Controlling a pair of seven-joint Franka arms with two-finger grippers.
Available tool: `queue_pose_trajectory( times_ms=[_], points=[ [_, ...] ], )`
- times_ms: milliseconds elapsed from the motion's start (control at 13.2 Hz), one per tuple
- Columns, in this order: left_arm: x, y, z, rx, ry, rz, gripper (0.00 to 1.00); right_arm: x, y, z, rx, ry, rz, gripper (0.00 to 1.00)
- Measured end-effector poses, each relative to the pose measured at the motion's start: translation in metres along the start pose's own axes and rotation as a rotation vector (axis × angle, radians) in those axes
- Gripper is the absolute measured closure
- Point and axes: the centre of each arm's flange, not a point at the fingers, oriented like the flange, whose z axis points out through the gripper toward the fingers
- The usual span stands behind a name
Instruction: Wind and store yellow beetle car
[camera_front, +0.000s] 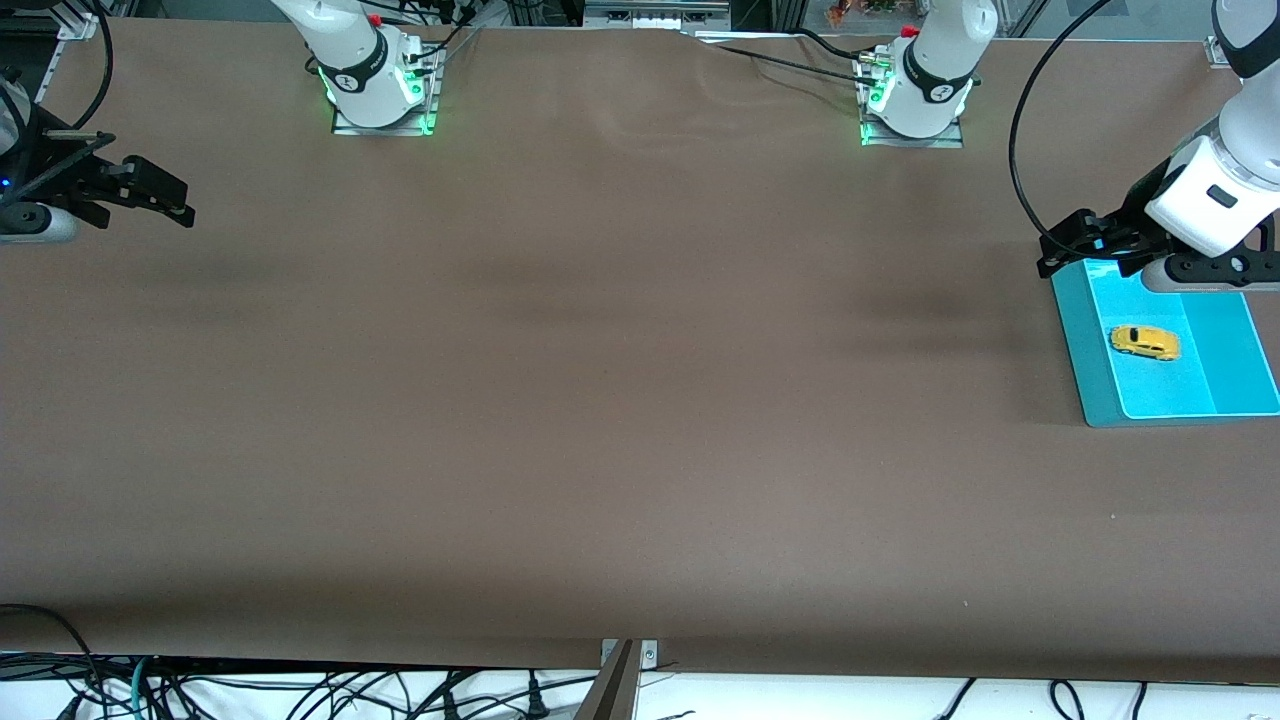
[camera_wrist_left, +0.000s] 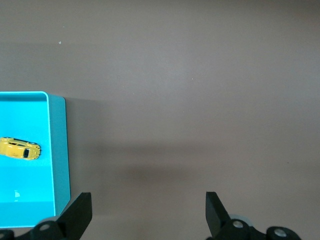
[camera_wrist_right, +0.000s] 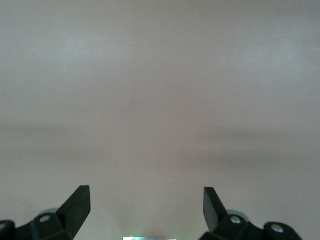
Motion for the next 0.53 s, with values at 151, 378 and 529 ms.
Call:
queue_pose_trajectory(
  times_ms=[151,378,529],
  points=[
    [-0.0002,-0.0019,-0.0005,0.0,-0.003,-0.003,0.0,0.0,0.0006,0.0,0.0,0.0,0.001,0.0],
    [-0.0002,-0.0032,-0.0004,0.0,-0.005,-0.006,0.0,0.0,0.0012,0.0,0.0,0.0,0.002,0.0],
    [-0.0002,-0.0032,-0.0003,0.0,-0.006,-0.006,0.0,0.0,0.0013,0.0,0.0,0.0,0.002,0.0]
  ],
)
